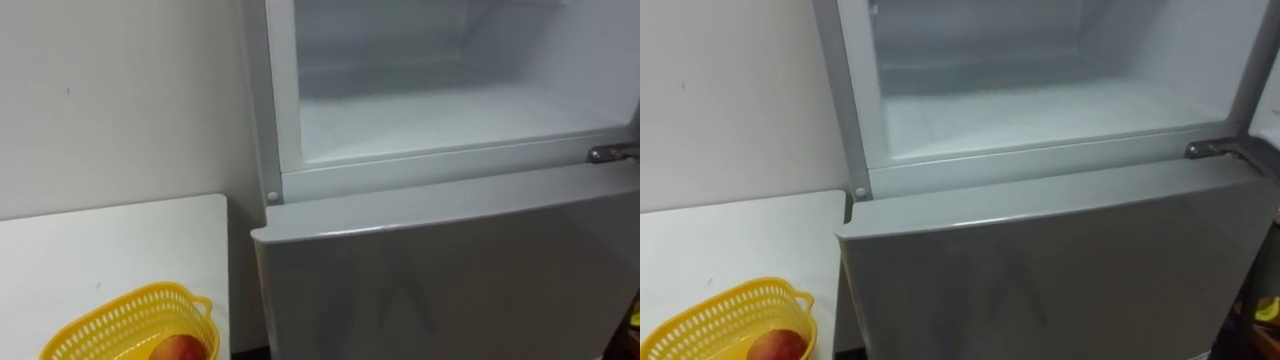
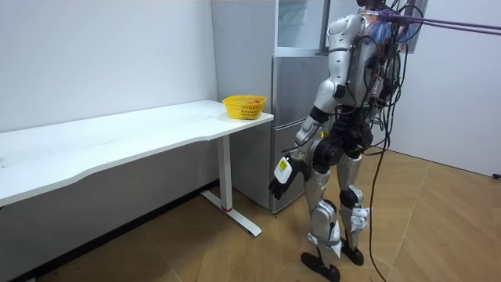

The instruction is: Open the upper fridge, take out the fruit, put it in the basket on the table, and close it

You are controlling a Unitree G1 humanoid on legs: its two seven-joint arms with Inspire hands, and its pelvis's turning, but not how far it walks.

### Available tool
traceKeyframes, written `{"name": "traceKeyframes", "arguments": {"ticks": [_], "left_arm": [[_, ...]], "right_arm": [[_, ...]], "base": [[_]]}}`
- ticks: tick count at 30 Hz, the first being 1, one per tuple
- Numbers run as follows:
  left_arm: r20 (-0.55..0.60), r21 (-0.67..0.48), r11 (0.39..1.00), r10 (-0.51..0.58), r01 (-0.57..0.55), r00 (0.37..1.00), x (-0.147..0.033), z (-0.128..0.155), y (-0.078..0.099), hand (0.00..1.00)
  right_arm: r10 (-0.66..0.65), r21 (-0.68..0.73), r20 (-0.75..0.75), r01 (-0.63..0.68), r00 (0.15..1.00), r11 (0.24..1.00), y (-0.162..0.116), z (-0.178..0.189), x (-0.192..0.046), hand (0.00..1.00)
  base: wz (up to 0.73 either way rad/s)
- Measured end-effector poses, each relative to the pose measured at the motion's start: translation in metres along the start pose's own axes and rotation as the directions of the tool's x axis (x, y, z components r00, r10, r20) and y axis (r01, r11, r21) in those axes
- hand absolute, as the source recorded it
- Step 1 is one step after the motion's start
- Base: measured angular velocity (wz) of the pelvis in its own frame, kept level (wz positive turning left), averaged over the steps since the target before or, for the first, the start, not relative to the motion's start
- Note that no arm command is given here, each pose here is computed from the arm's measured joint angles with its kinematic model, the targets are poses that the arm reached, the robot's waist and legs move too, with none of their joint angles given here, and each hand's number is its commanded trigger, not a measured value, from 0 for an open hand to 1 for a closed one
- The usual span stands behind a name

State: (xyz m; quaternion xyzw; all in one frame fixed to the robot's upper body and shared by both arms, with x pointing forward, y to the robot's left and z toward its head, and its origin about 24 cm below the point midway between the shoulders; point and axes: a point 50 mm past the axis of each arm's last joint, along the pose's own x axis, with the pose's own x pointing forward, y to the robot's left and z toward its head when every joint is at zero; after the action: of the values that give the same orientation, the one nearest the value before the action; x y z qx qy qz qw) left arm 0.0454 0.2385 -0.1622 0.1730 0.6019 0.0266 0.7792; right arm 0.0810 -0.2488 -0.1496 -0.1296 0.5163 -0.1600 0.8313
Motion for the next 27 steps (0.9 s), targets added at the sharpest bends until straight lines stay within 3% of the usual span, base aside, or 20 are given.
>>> {"name": "traceKeyframes", "arguments": {"ticks": [8, 12, 17, 22, 23, 25, 27], "left_arm": [[-0.012, -0.05, 0.999, -0.002, 0.001, 1.0, -0.002, -0.007, 0.005, 0.0], [-0.057, -0.12, 0.993, 0.009, -0.015, 0.998, -0.005, -0.022, 0.011, 0.0], [-0.11, -0.131, 0.99, 0.032, -0.046, 0.993, -0.008, -0.038, 0.017, 0.0], [-0.148, -0.174, 0.983, 0.03, -0.056, 0.989, -0.01, -0.045, 0.022, 0.0], [-0.149, -0.172, 0.983, 0.03, -0.056, 0.988, -0.01, -0.046, 0.023, 0.0], [-0.14, -0.181, 0.982, 0.032, -0.057, 0.99, -0.009, -0.043, 0.027, 0.0], [-0.141, -0.187, 0.98, 0.033, -0.06, 0.989, -0.009, -0.042, 0.028, 0.0]], "right_arm": [[-0.05, 0.296, -0.16, 0.096, 0.986, 0.951, -0.013, -0.012, 0.005, 0.0], [-0.092, 0.48, -0.252, 0.207, 0.963, 0.852, -0.029, -0.026, 0.004, 0.0], [-0.122, 0.622, -0.347, 0.325, 0.93, 0.712, -0.051, -0.039, 0.002, 0.0], [-0.159, 0.806, -0.433, 0.46, 0.887, 0.372, -0.084, -0.044, 0.0, 0.0], [-0.157, 0.821, -0.439, 0.466, 0.885, 0.329, -0.087, -0.043, 0.0, 0.0], [-0.135, 0.875, -0.441, 0.458, 0.888, 0.154, -0.095, -0.037, 0.001, 0.0], [-0.123, 0.894, -0.439, 0.446, 0.89, 0.036, -0.099, -0.035, 0.002, 0.0]], "base": [[0.03], [0.09], [0.09], [0.0], [0.0], [0.0], [-0.02]]}}
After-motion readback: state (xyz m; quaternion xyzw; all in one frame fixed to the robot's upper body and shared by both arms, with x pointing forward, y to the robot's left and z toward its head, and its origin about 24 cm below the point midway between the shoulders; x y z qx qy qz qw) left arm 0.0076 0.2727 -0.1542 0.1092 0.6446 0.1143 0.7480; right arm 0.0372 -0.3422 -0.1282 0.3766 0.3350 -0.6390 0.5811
